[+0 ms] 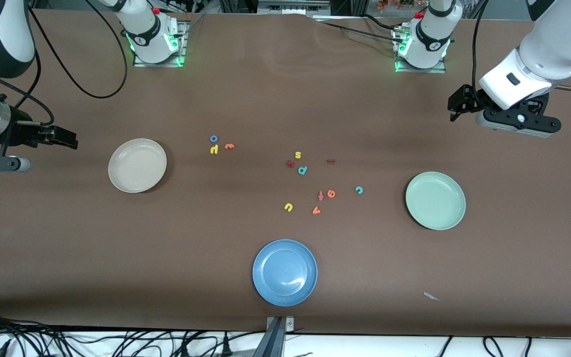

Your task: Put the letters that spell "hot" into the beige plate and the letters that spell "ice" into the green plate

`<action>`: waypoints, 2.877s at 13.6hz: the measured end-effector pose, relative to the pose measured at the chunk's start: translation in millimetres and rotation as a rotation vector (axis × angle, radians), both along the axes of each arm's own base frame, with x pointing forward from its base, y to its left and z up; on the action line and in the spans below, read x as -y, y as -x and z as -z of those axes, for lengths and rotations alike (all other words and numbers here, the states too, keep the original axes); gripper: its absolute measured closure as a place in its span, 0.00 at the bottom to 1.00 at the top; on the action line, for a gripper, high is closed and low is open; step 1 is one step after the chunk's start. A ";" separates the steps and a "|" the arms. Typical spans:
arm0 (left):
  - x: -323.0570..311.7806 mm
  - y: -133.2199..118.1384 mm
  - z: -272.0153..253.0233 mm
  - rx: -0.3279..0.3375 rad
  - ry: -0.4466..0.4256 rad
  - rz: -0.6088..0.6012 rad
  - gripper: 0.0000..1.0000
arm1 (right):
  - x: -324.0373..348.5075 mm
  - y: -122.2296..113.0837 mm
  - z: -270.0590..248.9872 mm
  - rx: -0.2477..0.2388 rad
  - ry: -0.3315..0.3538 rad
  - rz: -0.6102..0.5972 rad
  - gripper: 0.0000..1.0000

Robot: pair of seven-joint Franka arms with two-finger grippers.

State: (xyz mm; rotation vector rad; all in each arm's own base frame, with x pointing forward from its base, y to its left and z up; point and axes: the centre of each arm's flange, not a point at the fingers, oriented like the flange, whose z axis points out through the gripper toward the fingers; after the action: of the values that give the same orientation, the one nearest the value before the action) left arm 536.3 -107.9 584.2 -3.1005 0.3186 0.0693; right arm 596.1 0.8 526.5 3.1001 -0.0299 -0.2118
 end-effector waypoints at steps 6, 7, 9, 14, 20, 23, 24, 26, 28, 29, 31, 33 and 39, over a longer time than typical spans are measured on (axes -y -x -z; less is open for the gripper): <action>-6.5 -14.1 -3.1 0.013 0.008 -0.014 0.00 | -0.6 0.0 0.0 0.000 -0.004 0.014 0.00; -6.3 -16.3 -3.3 0.015 0.009 -0.014 0.00 | -1.2 0.1 0.1 0.000 -0.008 0.027 0.00; -6.1 -18.3 -2.1 0.013 0.009 -0.014 0.00 | -2.0 0.1 0.1 0.000 -0.014 0.043 0.00; 4.9 -20.3 7.8 -0.007 0.008 0.005 0.00 | -7.7 3.7 2.7 -0.031 -0.021 0.068 0.00; 52.9 -36.2 83.5 -0.140 0.001 0.088 0.00 | -92.7 11.3 9.7 -0.055 0.006 0.071 0.00; 94.7 -47.1 143.1 -0.202 0.002 0.157 0.00 | -150.7 12.6 32.7 -0.058 0.030 0.074 0.00; 107.4 -52.6 161.7 -0.207 0.009 0.180 0.00 | -168.4 11.5 46.5 -0.059 0.030 0.069 0.00; 126.0 -63.6 197.7 -0.203 0.028 0.228 0.00 | -198.9 10.0 84.0 -0.063 0.019 0.078 0.00; 139.4 -73.3 236.0 -0.184 0.047 0.248 0.00 | -223.7 14.4 127.5 -0.061 0.026 0.074 0.00; 144.5 -76.9 258.5 -0.180 0.055 0.252 0.00 | -234.0 19.9 150.3 -0.064 0.034 0.066 0.00; 149.3 -80.7 301.2 -0.190 0.066 0.256 0.00 | -247.2 35.7 193.3 -0.076 0.049 0.046 0.00; 150.5 -82.6 331.1 -0.196 0.073 0.256 0.00 | -258.9 59.0 234.3 -0.076 0.053 0.028 0.00; 151.0 -74.2 374.0 -0.158 0.091 0.256 0.06 | -292.4 125.9 323.5 -0.024 0.036 0.056 0.02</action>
State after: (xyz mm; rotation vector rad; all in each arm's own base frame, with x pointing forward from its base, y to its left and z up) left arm 610.4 -258.9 210.2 -3.1179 0.7391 0.3024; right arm 470.2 293.2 203.0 3.0626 -0.1194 -0.2470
